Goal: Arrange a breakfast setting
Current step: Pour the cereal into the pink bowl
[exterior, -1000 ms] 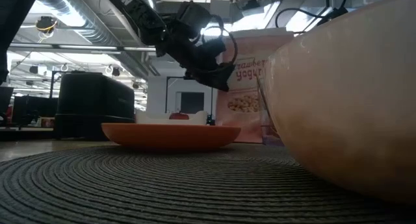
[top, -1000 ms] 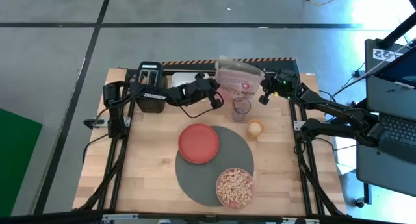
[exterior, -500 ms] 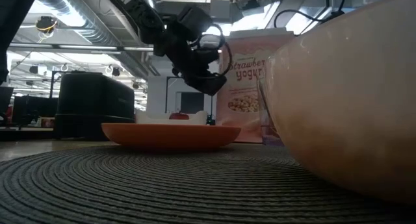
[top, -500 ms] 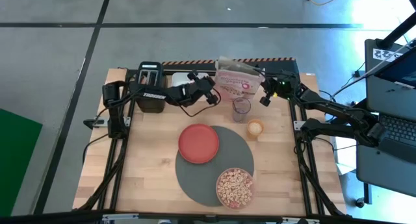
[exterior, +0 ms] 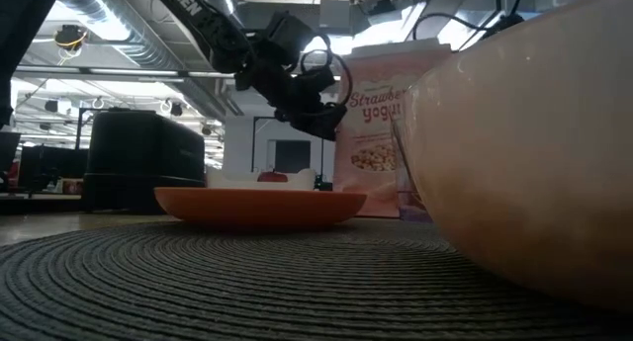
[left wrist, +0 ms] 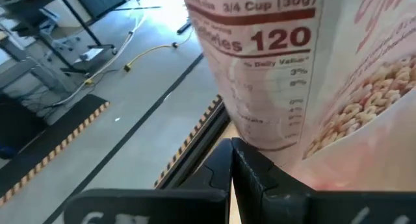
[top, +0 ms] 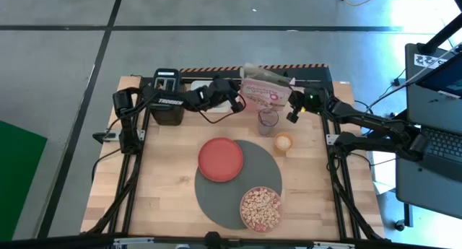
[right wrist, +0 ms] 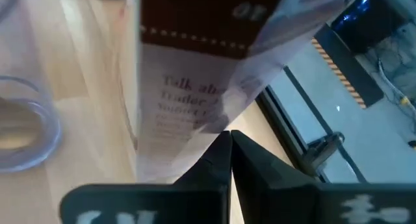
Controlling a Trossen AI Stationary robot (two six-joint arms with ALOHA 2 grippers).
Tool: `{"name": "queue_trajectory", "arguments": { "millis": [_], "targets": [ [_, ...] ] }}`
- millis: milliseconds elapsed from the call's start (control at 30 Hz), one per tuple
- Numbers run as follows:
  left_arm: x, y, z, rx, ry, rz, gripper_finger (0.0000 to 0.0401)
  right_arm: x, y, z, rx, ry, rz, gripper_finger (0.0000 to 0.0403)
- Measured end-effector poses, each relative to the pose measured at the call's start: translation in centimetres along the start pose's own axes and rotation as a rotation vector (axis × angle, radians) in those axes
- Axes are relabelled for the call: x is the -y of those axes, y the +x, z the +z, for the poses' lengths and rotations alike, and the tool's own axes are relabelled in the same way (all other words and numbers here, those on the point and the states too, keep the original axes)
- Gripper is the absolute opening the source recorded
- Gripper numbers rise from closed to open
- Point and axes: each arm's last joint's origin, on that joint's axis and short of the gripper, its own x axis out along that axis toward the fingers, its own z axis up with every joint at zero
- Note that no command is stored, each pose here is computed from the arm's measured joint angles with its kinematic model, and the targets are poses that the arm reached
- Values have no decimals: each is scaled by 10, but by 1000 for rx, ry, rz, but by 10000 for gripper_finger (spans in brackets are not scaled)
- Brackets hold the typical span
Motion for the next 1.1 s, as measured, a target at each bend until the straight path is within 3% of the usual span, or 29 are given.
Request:
{"name": "queue_trajectory", "arguments": {
  "millis": [433,833,1100],
  "targets": [
    [9,-3,2,18,5,-71,0,-4,-1,8,16,-17,-104,14],
    [9,-3,9,94,-32,-80,0,-7,9,4,-20,-18,-83,14],
    [20,10,-4,101,-58,-172,0,-7,21,3,-34,-34,-96,14]
  ]
}}
